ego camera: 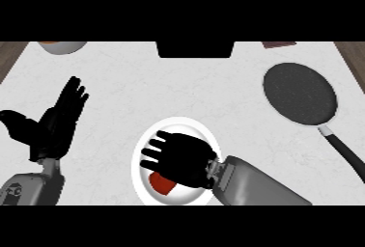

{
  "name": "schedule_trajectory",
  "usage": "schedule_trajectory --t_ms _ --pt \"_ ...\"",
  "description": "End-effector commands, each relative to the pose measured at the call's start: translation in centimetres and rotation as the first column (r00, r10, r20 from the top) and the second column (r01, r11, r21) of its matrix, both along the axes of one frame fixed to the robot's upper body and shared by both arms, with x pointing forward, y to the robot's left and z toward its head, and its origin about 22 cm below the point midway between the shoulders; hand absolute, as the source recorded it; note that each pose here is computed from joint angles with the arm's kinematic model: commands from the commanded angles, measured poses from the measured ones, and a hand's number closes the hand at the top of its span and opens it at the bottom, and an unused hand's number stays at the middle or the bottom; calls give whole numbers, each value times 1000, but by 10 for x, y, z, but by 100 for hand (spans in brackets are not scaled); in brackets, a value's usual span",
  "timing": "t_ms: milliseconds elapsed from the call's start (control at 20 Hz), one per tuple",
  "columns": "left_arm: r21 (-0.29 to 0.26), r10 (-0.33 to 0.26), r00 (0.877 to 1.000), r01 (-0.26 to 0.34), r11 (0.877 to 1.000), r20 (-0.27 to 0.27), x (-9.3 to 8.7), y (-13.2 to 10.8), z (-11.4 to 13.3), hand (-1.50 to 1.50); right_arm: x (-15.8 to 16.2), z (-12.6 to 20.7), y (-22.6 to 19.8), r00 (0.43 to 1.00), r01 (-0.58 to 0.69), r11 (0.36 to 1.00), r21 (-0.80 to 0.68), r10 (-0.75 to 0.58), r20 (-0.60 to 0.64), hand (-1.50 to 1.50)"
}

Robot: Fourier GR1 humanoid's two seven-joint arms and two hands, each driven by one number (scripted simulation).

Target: Pick the lemon from the plate and place it in the pan

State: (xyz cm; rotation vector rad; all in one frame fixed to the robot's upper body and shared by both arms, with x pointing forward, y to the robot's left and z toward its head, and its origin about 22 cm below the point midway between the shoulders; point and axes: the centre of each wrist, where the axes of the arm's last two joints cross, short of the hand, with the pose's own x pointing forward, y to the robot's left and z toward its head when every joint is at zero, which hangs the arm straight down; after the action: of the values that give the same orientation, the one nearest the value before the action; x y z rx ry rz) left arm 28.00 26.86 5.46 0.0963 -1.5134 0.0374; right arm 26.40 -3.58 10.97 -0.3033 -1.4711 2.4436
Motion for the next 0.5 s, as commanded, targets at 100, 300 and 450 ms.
schedule_trajectory --t_ms 100,300,450 --pt "-5 -2 1000 2 1000 -9 5 -5 -5 0 7 -30 8 1000 -1 998 -55 0 -2 -150" --pt "0 1 1000 -1 1000 1 -11 -10 -2 0 11 -52 3 1000 -8 999 -37 8 -18 -150" --pt "-3 -2 1000 2 1000 -8 -3 4 7 0 26 -33 5 1000 5 1000 -17 -5 -25 -150"
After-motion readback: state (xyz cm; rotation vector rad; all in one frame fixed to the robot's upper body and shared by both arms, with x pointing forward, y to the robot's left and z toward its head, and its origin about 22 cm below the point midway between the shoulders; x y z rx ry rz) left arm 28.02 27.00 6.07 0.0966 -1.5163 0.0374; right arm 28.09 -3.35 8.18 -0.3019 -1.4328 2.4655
